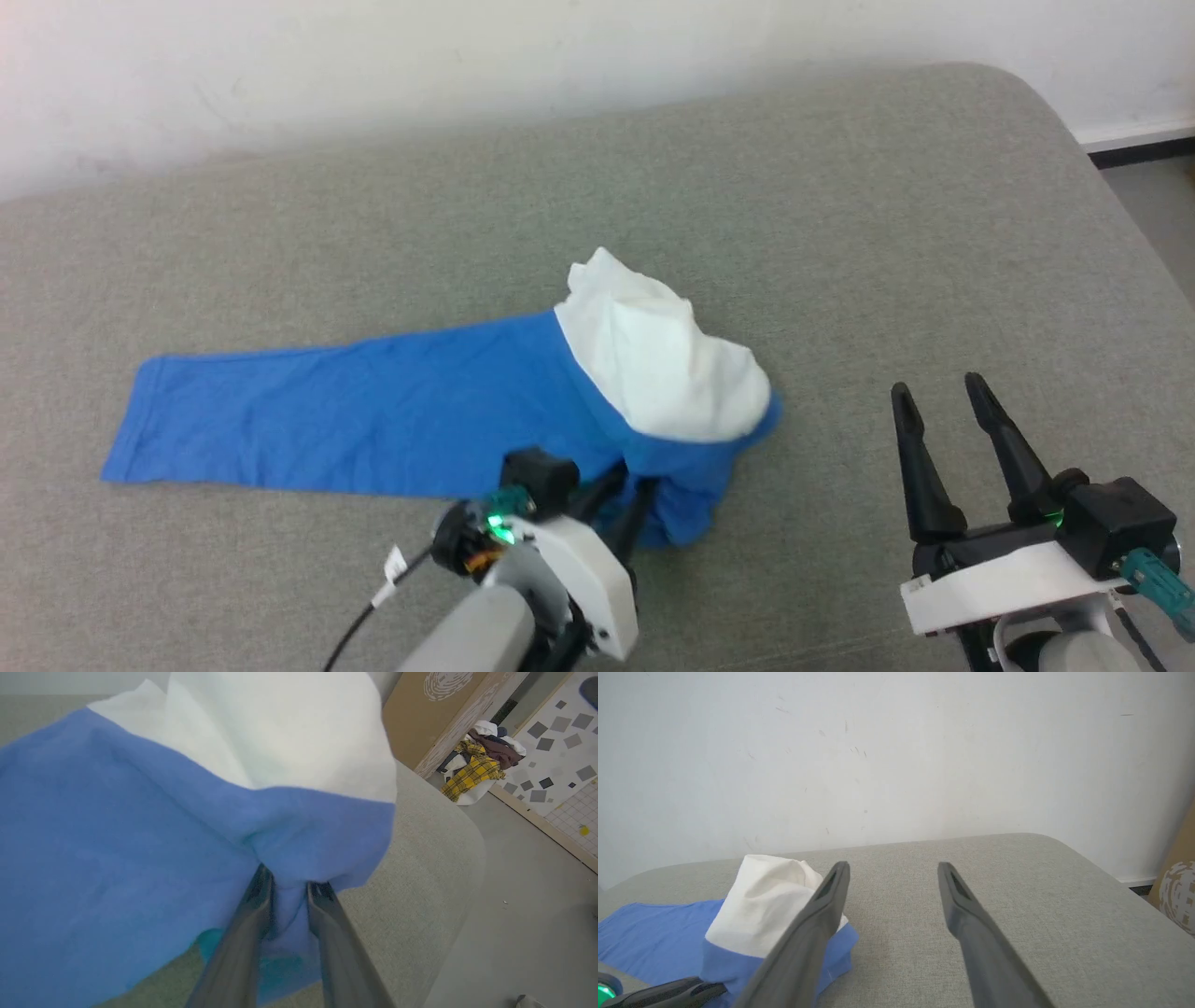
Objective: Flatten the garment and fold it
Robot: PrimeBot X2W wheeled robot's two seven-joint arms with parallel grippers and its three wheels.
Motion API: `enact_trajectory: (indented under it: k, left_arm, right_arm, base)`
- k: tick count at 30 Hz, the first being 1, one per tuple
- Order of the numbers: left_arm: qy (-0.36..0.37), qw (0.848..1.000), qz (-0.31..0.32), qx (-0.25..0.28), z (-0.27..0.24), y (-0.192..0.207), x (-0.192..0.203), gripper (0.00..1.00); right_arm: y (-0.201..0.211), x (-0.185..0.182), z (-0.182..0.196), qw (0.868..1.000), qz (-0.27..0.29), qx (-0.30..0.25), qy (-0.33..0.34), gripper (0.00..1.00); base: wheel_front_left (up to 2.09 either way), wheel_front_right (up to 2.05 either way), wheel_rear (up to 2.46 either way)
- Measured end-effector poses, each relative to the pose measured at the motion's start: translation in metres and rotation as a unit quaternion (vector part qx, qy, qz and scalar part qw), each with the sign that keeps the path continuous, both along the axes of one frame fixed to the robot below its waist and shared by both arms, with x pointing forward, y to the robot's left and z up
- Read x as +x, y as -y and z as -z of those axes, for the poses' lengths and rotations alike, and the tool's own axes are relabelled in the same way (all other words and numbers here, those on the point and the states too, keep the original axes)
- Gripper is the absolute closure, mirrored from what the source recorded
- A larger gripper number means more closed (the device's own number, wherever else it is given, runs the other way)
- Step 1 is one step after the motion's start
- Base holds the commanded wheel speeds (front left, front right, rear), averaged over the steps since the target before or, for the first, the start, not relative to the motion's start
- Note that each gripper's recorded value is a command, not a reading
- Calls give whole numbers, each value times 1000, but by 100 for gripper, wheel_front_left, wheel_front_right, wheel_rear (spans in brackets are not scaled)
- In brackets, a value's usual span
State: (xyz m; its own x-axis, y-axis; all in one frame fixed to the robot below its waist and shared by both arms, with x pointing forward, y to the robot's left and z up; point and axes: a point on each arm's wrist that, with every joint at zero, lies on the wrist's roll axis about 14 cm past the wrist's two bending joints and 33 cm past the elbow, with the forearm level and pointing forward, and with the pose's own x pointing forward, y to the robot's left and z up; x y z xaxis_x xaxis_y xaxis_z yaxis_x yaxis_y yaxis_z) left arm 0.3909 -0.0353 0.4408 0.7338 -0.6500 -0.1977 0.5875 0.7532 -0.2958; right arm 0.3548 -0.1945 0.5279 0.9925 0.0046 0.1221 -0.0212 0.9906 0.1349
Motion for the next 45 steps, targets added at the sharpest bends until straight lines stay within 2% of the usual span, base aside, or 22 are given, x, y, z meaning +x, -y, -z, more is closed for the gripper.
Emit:
enact_trajectory:
  k: [3,8,12,16,23,27,31,35,37,40,45]
  left_arm:
    - [-8,1000,10,-10,5,5,-16,0]
    - [34,998,-17,-42,-20,3,-14,0]
    - [76,993,-70,-58,-47,-12,-1,0]
    - [148,976,-135,-80,-94,-43,22,0]
    - [159,954,-252,-30,-86,-123,53,0]
    - [145,949,-280,8,-69,-154,65,0]
    - [112,959,-255,47,-51,-160,79,0]
    - [44,975,-194,98,-19,-148,83,0]
    - [6,978,-165,127,-1,-143,80,0]
    - [-52,976,-126,168,26,-139,72,0]
    - [-141,958,-69,239,60,-136,55,0]
  right_arm:
    - [-4,2,0,1000,-7,1,0,0]
    - [-10,6,-4,1000,-17,0,7,0]
    - [-13,8,-8,1000,-21,0,13,0]
    - [-14,9,-11,1000,-23,0,18,0]
    - [-14,11,-9,1000,-23,-4,15,0]
    - [-12,12,-6,1000,-19,-5,11,0]
    - [-9,15,-2,1000,-16,-7,3,0]
    - [-10,18,3,1000,-17,-10,-6,0]
    - [-11,20,6,1000,-18,-10,-9,0]
    - [-10,20,9,1000,-18,-10,-15,0]
    - [-11,20,14,1000,-18,-9,-23,0]
  base:
    - [0,0,0]
    - [0,0,0]
    - [0,0,0]
    - [0,0,0]
    - [0,0,0]
    - [0,0,0]
    - [0,0,0]
    - [0,0,0]
    - [0,0,0]
    - [0,0,0]
    - [0,0,0]
